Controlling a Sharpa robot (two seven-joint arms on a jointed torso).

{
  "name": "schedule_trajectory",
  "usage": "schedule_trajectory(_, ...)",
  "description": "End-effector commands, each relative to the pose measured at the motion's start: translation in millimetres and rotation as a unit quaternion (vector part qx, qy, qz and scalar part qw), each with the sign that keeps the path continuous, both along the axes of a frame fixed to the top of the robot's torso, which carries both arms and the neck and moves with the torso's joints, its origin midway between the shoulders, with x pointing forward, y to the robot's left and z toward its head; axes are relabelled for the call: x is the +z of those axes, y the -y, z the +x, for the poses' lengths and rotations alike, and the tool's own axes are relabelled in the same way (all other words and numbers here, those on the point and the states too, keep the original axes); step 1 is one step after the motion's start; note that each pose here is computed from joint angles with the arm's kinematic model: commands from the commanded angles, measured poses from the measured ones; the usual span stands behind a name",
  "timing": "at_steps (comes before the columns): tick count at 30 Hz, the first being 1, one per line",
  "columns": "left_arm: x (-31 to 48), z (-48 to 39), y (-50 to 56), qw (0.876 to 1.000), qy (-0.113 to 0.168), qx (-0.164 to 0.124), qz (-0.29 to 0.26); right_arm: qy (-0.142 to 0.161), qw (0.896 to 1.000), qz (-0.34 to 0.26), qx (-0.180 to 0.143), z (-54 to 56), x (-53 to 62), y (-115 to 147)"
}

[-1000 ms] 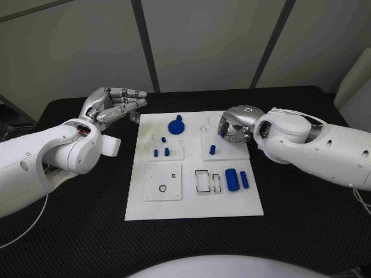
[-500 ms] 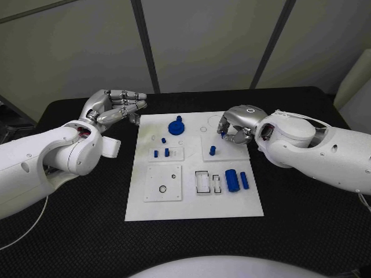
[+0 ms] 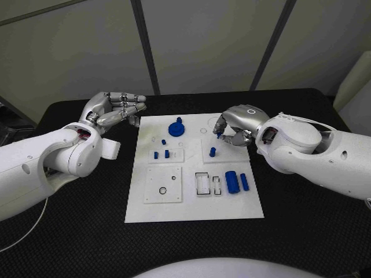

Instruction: Assemble the parts on the task board

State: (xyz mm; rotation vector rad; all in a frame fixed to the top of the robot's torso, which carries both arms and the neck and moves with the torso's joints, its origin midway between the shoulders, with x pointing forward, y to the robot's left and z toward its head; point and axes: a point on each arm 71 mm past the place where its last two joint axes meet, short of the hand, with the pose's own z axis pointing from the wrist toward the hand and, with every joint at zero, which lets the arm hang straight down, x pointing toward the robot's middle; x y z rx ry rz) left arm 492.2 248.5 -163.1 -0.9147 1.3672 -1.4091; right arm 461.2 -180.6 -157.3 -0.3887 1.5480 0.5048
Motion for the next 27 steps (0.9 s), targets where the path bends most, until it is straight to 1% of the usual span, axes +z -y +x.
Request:
schedule_trajectory(1,0.7,0.4,1.2,1.0,0.003,-0.004,-0.004,0.02,0.999,0.025,0.014,-6.7,8.3,-10)
schedule_trajectory(4,0.4,0.8,1.5,1.0,0.002,-0.004,-0.004,0.02,0.999,0.038,0.03,-12.4,11.4,-20)
schedule_trajectory(10,-0.1,1.8,4.4,1.0,0.002,-0.007,-0.005,0.01,0.995,0.067,0.07,-24.0,16.3,-50)
schedule_trajectory(13,-0.4,2.2,5.8,1.0,0.002,-0.008,-0.006,0.005,0.993,0.077,0.087,-28.3,17.4,-63)
schedule_trajectory(15,-0.5,2.6,6.5,1.0,0.002,-0.009,-0.006,-0.001,0.992,0.081,0.094,-29.8,15.8,-70)
schedule_trajectory(16,-0.6,2.8,6.8,1.0,0.002,-0.009,-0.006,-0.005,0.992,0.082,0.096,-30.5,13.9,-72)
schedule_trajectory(24,-1.3,4.3,10.0,1.0,0.001,-0.01,-0.007,-0.045,0.989,0.087,0.113,-41.6,-16.3,-89)
schedule_trajectory(27,-1.7,5.1,11.8,1.0,0.001,-0.012,-0.008,-0.056,0.987,0.087,0.119,-44.8,-25.2,-96)
